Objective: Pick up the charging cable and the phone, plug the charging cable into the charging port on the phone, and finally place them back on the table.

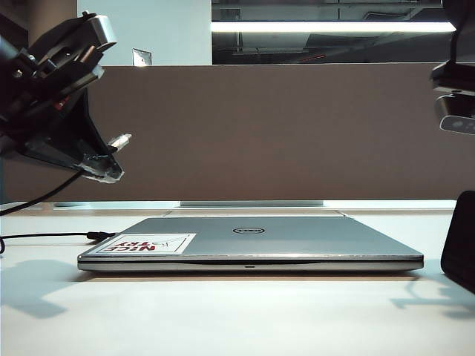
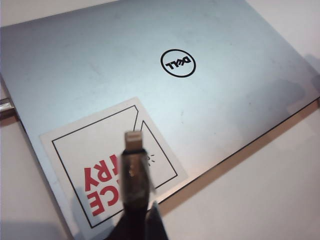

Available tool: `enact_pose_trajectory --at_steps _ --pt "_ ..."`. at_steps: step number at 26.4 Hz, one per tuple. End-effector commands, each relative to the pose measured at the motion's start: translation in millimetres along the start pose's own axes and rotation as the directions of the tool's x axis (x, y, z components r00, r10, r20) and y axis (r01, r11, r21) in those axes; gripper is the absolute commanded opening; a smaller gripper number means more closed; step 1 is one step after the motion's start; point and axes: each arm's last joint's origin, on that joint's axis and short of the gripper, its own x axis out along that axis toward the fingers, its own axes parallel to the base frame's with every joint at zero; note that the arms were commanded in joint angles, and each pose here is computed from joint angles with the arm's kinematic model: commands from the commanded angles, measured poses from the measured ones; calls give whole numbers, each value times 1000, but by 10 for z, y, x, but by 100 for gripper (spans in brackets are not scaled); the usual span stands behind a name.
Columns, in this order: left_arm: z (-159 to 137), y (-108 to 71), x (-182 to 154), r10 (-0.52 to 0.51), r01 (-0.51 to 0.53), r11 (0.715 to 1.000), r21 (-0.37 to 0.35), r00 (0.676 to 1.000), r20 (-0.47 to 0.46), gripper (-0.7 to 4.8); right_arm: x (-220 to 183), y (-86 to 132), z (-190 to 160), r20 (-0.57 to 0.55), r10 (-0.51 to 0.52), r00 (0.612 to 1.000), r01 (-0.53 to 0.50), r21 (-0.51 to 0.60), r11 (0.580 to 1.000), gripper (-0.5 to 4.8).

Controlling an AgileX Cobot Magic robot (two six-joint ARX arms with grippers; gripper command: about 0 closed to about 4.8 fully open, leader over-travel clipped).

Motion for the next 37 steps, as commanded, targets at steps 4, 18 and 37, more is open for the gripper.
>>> enact_pose_trajectory --at_steps 4,18,37 --pt "17 -3 -5 -2 2 1000 0 1000 12 -6 37 23 70 24 14 1000 -13 -7 1000 88" --pt "17 -3 -5 -2 2 1000 -1 1000 12 -6 250 43 196 -50 -12 999 12 1 1000 114" --pt "-273 -344 39 -143 140 990 -35 983 -111 -6 -270 302 467 184 462 868 -438 -158 885 -7"
